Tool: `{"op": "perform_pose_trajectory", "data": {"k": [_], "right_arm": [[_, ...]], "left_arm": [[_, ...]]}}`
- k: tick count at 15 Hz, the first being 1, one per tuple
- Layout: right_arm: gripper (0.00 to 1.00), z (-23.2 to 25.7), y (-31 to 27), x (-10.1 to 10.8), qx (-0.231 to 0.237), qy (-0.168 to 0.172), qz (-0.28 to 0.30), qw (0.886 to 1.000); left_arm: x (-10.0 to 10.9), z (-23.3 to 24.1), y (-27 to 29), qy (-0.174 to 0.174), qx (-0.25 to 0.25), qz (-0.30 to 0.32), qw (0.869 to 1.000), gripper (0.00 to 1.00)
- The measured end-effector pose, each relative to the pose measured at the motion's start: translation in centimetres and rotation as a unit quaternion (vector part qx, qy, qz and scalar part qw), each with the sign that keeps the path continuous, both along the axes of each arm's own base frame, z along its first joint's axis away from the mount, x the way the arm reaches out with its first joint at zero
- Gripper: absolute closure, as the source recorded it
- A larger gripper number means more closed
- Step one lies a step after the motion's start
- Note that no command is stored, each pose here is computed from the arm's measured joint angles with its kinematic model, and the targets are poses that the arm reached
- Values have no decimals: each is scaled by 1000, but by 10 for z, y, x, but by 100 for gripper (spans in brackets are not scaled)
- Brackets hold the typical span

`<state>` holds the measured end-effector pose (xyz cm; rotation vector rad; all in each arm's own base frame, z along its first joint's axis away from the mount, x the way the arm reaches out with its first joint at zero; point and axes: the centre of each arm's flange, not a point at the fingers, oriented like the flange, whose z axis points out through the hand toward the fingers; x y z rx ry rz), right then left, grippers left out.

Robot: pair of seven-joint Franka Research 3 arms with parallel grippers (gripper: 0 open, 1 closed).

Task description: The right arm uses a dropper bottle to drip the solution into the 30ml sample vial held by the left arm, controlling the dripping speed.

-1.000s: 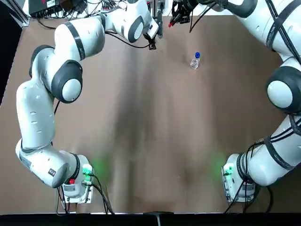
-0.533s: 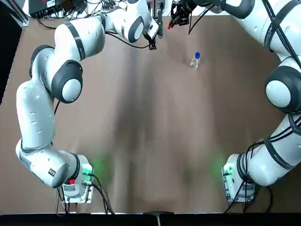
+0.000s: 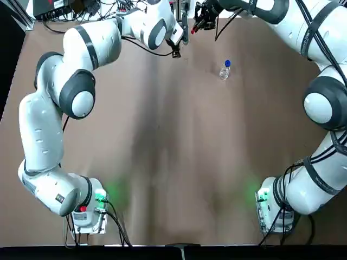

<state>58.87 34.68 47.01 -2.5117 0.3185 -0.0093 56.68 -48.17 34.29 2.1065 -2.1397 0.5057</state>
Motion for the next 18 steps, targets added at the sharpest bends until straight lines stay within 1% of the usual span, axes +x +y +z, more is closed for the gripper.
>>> {"op": "perform_pose_trajectory", "data": {"k": [5, 10, 18], "right_arm": [[87, 0, 0, 0, 0, 0, 0, 1000], [87, -3, 8, -4, -1, 1, 7, 1000], [87, -12, 9, -3, -4, 7, 7, 1000]], "left_arm": [[0, 0, 0, 0, 0, 0, 1000, 68], [0, -1, 0, 0, 0, 0, 1000, 68], [0, -1, 0, 1, 0, 0, 1000, 68]]}}
